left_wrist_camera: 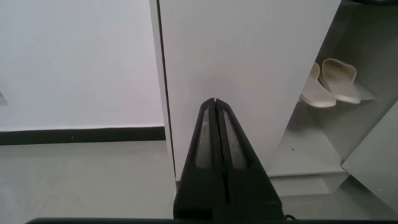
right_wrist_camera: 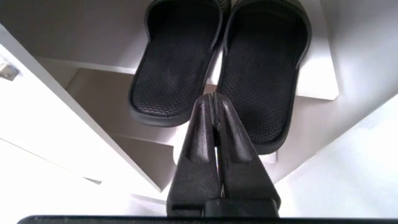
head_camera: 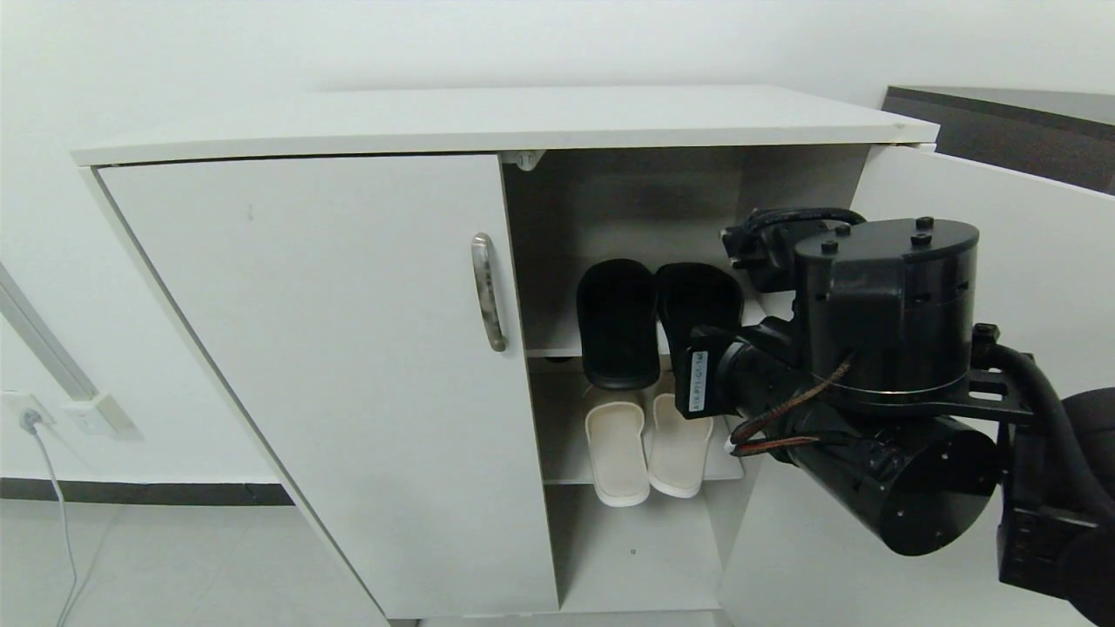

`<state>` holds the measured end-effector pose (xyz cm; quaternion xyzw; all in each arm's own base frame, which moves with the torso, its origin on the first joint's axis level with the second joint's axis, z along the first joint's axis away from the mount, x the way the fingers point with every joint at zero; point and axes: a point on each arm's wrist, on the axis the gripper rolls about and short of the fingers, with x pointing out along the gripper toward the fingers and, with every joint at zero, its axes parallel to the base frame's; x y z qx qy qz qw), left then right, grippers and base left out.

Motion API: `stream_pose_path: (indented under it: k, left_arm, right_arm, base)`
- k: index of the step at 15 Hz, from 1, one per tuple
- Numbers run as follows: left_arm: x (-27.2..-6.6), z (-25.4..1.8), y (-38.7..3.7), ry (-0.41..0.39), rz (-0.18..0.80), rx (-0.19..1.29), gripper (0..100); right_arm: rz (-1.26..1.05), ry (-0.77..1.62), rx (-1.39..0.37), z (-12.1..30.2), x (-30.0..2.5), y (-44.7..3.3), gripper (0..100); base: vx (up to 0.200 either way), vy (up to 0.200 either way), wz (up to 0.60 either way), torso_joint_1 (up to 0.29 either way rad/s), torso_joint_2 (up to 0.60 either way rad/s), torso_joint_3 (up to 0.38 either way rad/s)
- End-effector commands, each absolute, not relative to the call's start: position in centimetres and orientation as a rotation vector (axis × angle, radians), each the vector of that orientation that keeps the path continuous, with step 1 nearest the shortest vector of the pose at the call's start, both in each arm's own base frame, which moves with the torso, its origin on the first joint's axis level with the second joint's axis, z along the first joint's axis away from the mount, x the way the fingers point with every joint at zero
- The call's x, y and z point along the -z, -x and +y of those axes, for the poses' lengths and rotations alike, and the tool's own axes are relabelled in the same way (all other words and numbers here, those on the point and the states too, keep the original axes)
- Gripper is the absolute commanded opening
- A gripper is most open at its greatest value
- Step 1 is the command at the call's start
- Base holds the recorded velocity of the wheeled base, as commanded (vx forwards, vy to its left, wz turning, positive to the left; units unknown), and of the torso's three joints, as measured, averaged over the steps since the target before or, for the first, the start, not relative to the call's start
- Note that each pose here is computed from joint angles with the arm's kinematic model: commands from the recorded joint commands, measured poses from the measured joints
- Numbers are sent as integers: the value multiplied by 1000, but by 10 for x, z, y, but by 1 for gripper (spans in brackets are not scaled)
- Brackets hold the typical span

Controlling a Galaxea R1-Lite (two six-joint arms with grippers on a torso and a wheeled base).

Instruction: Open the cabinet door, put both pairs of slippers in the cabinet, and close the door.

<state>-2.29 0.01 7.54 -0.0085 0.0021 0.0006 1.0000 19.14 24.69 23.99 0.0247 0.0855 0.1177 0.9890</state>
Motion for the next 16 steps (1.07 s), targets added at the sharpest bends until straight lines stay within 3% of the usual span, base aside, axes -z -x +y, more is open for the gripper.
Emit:
stream_pose_path:
  k: [1,16]
  left_arm:
    - [-75,0,23,17,6,-3,0]
    - [-75,0,23,20,5,-2,0]
  right_arm:
    - [179,-42,-237,249,-237,-192,0]
    - [230,-2,-247,255,-215,-195,0]
  base:
    - [-200,0,0,7,7,-2]
    - [-200,0,0,1,2,4]
